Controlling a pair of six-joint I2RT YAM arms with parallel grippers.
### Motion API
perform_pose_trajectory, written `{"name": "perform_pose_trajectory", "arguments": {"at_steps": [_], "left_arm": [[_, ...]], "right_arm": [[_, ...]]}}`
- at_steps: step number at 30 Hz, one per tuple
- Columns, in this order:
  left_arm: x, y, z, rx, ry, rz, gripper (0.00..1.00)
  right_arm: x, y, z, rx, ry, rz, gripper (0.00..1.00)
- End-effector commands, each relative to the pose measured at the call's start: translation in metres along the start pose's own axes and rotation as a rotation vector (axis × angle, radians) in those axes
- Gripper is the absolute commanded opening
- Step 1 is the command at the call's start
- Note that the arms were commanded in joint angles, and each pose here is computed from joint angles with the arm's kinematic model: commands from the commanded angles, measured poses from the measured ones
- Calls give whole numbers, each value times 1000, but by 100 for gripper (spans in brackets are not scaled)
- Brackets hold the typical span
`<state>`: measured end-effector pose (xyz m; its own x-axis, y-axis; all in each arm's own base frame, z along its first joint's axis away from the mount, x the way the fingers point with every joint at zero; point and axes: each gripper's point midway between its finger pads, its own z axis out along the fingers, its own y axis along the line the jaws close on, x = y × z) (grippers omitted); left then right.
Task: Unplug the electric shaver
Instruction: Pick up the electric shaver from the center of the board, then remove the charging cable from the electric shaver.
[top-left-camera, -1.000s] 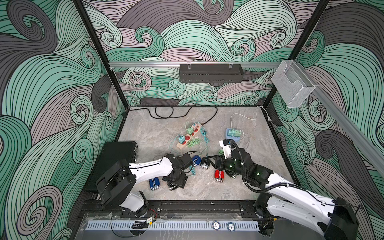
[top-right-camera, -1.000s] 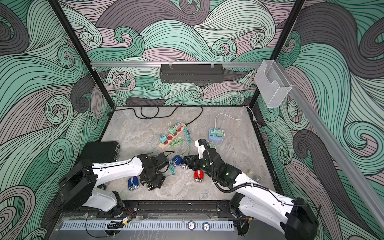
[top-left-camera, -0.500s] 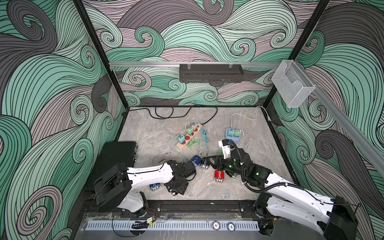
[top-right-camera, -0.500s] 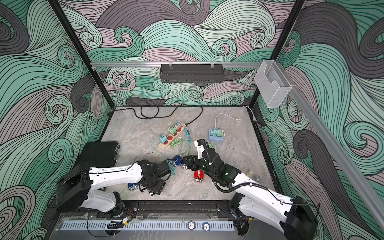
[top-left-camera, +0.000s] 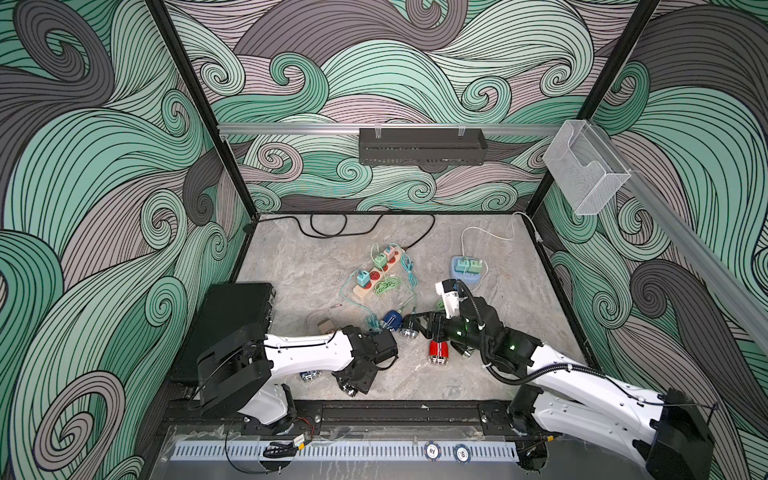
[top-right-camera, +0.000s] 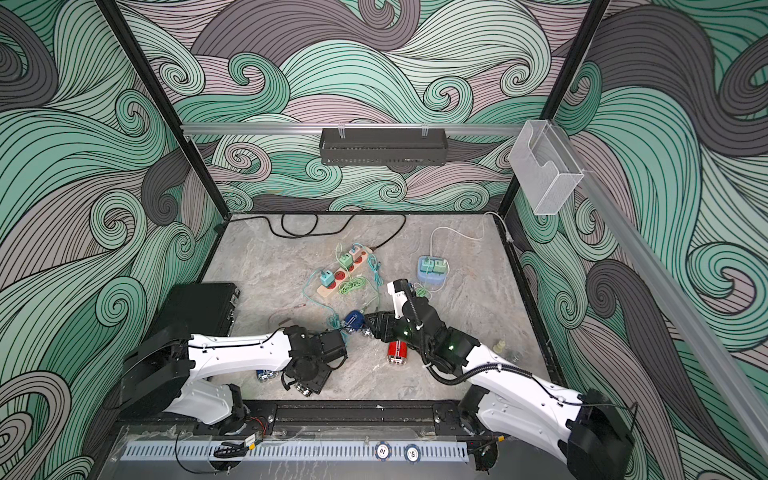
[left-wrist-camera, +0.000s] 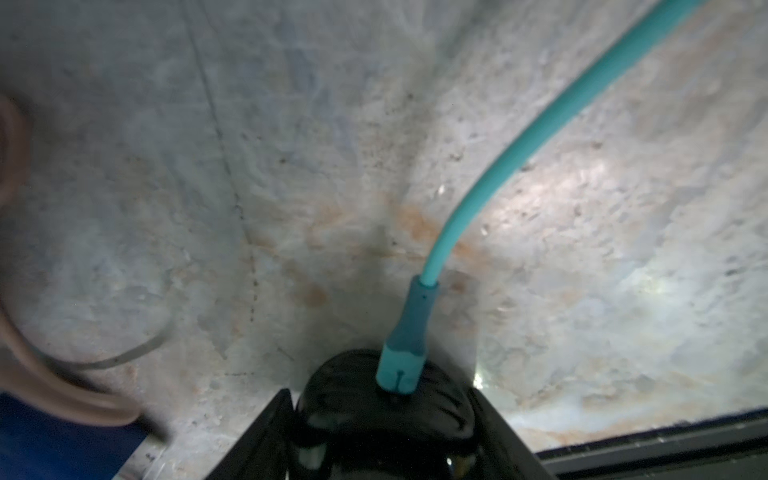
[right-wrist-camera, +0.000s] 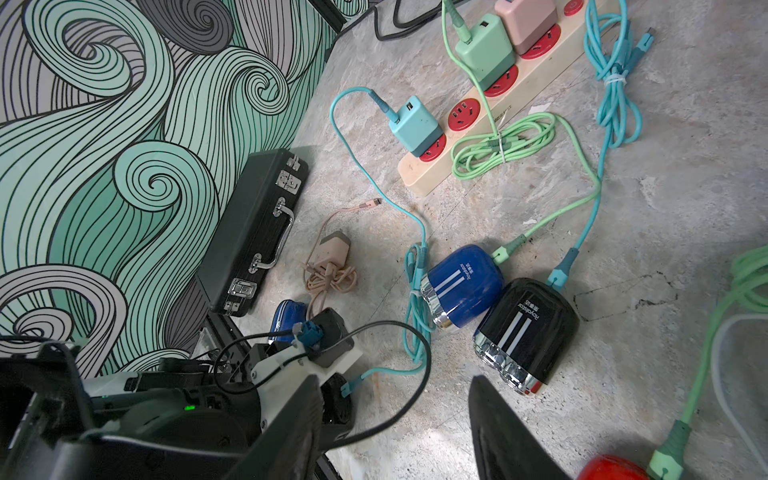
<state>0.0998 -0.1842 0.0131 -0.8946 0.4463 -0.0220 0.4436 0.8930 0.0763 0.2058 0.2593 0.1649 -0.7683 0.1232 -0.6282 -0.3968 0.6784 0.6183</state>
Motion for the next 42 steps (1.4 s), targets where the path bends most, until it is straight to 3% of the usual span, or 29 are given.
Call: {"name": "perform_pose_trajectory", "arguments": {"at_steps": [1,6,10,15,26,32,39,42], "left_arm": [[9,-3,3,5,30,26,65],[15,-5,2,5,38,55,65],[10,-3,0,-11,5,52,55],[-16,-10,-10,27,-96,40,44],[-85,-25,-45,295,-375,7,40],[-108,-27,-66,359,-522,29,40],[-109,-36,-63,440,-553,55,40],[-108,-34,-62,483,-555,24,40]], "right_arm": [[1,-2,0,4,-10,14,57],[3,-2,2,5,-4,17,57],[2,-1,2,1,-6,20,57],[7,-2,7,-1,19,37,53],[18,11,22,-79,97,116,46],[21,13,24,-81,119,134,44],[25,4,26,-49,123,170,42],[21,-27,16,117,63,218,40]]}}
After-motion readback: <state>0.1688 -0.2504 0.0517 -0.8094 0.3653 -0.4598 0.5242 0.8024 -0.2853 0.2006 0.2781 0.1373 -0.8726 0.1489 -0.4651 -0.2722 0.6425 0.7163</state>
